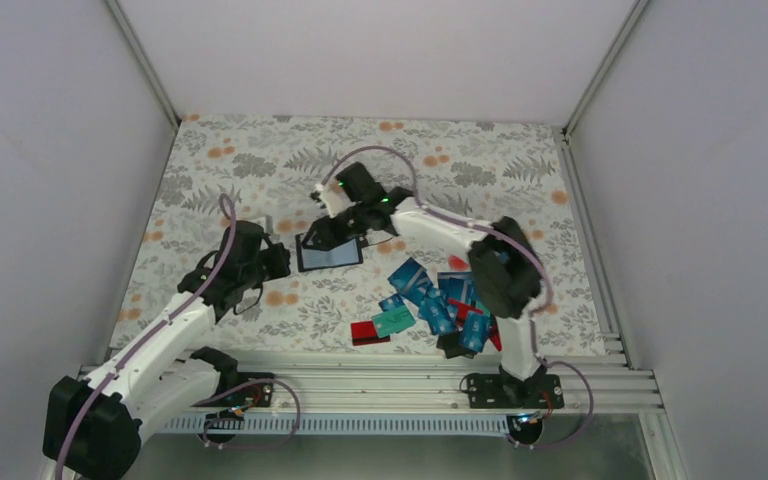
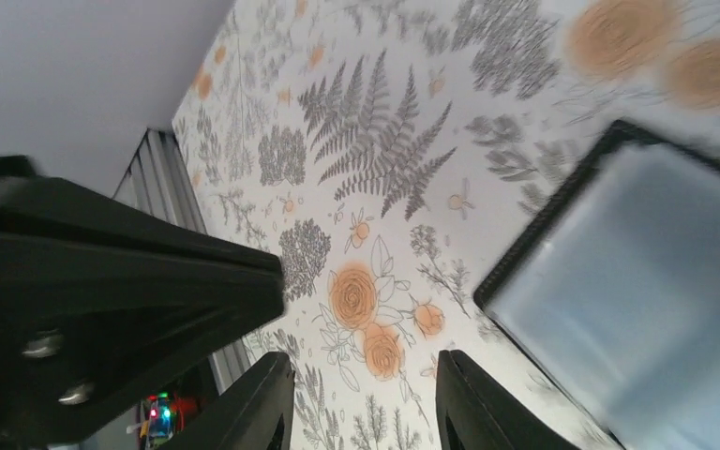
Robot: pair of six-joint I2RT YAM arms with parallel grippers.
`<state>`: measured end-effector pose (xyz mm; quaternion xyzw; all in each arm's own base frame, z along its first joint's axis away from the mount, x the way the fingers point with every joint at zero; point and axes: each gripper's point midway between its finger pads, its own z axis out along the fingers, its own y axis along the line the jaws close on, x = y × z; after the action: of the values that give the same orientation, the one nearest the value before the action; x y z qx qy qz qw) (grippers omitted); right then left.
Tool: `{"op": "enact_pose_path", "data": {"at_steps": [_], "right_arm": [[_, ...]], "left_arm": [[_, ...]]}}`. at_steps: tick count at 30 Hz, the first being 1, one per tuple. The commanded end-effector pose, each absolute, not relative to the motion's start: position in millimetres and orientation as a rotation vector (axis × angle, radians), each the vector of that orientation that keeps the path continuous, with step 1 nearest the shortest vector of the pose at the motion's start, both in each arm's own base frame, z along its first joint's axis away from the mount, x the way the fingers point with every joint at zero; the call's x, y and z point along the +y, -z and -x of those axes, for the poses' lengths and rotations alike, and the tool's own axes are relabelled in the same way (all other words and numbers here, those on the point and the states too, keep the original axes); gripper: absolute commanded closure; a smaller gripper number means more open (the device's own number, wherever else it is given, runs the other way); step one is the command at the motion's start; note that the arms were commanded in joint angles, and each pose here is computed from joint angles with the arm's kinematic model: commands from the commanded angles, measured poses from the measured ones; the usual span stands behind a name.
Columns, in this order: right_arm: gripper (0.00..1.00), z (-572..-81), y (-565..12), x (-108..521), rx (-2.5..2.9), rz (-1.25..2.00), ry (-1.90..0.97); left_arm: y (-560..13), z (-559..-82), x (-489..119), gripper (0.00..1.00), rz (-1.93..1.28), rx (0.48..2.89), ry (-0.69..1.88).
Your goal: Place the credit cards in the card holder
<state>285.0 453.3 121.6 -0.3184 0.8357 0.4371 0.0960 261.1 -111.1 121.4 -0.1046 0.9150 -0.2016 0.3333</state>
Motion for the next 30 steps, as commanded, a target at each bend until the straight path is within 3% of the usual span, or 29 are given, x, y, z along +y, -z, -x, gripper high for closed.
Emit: {"op": "enact_pose_path", "data": {"at_steps": [1,6,17,23,30], "right_arm": [[0.60,-301.1,-141.3,387.0,2.516,0.743,-1.023],[0.55,-275.0,-127.5,307.5,2.618,0.527,-0.809],[0.33,-211.6,-90.7,185.8,2.857,0.107,-0.460],[0.28,-173.8,-58.8,162.4,2.978,-0.049,-0.428],[0.26,-157.7,-43.9,143.1,3.007,-0.178,-0.357]], "left_arm": [[-147.6,-264.8,-152.2,0.94,0.033,2.325,0.696],[-152.2,-262.1,-183.4,0.87,-0.144,2.296,0.760],[-145.6,-241.8,-281.8,0.69,-0.457,2.307,0.969],[-124.0,-221.2,-335.9,0.70,-0.595,2.363,1.064],[-91.9,-213.2,-382.4,0.83,-0.698,2.458,1.079]]}}
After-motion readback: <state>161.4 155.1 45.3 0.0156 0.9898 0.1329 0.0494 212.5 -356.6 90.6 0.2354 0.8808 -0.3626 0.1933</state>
